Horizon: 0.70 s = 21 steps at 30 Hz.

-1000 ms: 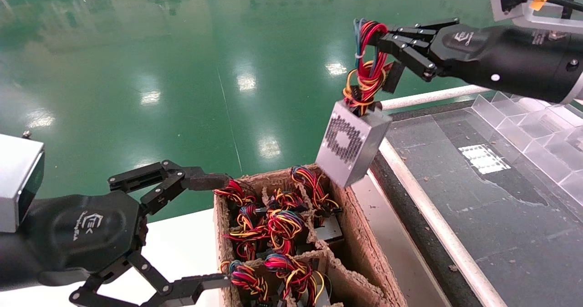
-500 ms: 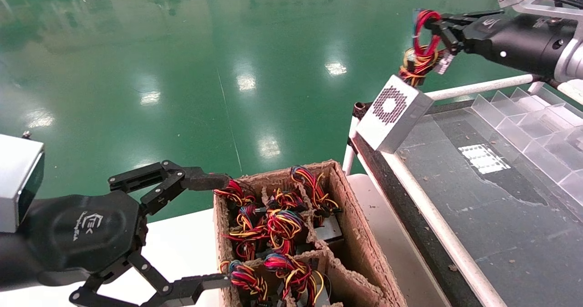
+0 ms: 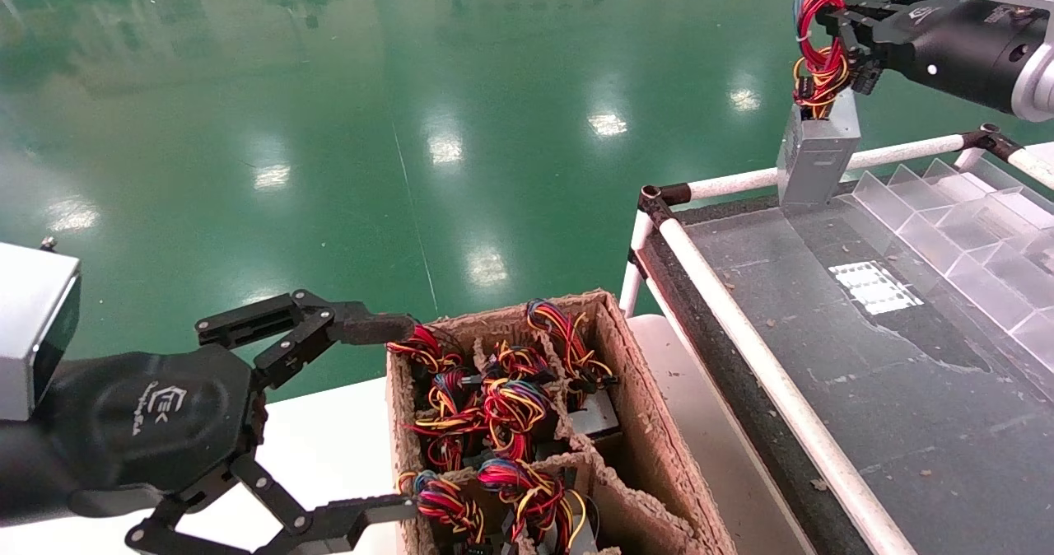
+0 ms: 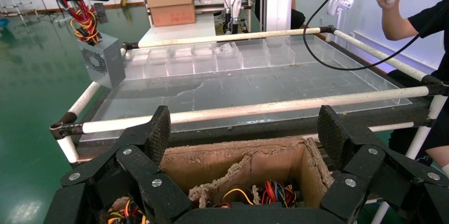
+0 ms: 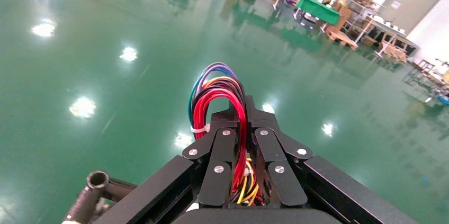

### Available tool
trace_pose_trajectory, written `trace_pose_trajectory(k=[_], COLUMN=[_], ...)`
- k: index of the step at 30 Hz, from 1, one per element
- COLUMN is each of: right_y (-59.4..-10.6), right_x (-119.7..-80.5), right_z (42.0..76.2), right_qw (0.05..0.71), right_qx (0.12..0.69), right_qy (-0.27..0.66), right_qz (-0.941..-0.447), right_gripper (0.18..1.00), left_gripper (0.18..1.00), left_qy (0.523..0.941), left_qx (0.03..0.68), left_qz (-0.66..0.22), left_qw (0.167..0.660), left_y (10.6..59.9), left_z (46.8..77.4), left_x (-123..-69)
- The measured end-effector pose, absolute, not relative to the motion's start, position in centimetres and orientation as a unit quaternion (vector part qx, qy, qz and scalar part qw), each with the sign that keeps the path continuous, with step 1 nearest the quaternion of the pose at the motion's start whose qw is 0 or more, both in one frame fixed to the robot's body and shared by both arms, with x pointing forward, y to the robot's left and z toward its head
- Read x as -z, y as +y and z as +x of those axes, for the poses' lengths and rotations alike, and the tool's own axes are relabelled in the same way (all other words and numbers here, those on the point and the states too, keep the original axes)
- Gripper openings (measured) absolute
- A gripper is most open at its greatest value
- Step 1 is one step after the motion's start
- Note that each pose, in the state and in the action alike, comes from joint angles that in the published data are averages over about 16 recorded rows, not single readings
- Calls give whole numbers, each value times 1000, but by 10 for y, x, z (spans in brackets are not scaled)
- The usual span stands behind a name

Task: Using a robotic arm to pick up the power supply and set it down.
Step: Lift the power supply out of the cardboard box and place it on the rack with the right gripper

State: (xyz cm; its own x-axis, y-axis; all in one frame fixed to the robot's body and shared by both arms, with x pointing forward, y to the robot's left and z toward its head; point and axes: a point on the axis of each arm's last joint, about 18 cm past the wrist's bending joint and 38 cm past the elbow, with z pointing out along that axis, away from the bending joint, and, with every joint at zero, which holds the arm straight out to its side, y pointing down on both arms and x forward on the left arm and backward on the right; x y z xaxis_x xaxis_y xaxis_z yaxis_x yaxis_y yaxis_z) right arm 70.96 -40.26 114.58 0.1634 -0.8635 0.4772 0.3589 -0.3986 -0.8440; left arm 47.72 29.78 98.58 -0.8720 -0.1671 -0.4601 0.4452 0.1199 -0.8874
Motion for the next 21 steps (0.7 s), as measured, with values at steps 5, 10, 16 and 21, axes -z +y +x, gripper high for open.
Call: trace_pose_trajectory(k=[5,10,16,21], right_y=[-402,-395,-382,-371], right_x=[-1140,-1132,-1122,-1118], right_z=[714,719,724,728], right_qw=[491,486,485,484], right_qx=[611,606,596,590], right_qy=[223,221,213,206], right_qz=[-580,-590,-604,-613], right_gripper=[211,211,211,211], left_gripper=[1001,1001,1001,1001], left_qy=[711,711,711,711], left_qx=[656,656,656,656], left_qz=[98,98,98,98], left_qw=[233,233,233,233], left_y=[298,298,298,298], left_z=[477,477,477,477], left_x=[-986,-986,-986,-986])
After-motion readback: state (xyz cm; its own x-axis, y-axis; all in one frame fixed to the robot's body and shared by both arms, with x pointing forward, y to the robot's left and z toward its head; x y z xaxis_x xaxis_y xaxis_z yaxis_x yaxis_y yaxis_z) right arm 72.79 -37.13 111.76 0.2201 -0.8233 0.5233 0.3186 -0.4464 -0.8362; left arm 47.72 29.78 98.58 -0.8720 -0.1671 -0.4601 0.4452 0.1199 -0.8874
